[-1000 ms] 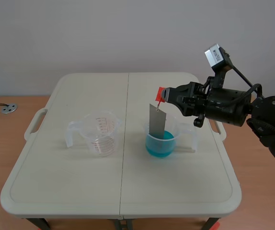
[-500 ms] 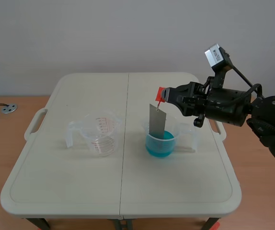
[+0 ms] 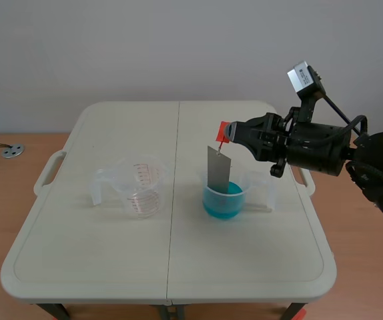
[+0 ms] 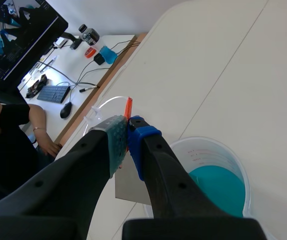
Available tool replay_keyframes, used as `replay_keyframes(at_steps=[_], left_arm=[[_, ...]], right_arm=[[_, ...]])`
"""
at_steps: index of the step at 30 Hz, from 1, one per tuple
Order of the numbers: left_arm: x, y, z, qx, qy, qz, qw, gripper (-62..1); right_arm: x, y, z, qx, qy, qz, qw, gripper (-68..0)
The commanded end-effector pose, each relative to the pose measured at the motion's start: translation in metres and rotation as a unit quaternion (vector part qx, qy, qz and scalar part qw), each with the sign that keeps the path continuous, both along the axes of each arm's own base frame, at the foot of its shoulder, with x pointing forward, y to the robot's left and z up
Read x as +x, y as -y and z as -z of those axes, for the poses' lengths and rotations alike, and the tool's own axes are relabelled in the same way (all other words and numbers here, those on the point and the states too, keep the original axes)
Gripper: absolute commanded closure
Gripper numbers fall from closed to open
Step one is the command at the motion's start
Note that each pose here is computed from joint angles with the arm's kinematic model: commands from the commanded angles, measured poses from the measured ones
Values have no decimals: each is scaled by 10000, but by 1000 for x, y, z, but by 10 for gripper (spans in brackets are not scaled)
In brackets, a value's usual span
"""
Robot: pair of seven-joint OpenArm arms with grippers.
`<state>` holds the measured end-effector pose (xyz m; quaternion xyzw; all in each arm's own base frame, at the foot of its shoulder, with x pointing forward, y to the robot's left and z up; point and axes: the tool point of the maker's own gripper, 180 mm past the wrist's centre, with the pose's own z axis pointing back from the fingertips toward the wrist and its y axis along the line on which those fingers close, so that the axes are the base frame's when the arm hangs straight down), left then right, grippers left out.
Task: Hold the metal plate by the orange handle, dip it into the blue solution, take it out and point at it, then put the plate back in the beaker on the left.
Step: 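Hold the plate still in the solution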
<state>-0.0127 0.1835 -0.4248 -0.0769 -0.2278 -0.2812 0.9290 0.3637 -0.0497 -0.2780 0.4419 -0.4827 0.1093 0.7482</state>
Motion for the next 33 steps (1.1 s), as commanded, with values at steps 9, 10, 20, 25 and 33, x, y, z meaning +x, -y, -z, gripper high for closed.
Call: replay_keyframes(at_steps=[9, 10, 20, 25, 33], left_arm=[[5, 5, -3, -92, 89, -43, 9999, -19], [5, 5, -3, -92, 89, -43, 9999, -19], [6, 6, -3, -94, 92, -41, 9999, -19], [6, 6, -3, -98, 104, -36, 9999, -19], [33, 12, -17, -49, 417, 91, 9991, -19]], right_arm=[[7, 16, -42, 386, 238, -19, 9990, -13], [6, 16, -44, 420, 239, -41, 9988, -13], [1, 15, -78, 764, 480, -236, 9956, -13], [-3, 12, -96, 869, 670, -356, 9933, -13], [-9, 6, -121, 1008, 982, -519, 9887, -14]])
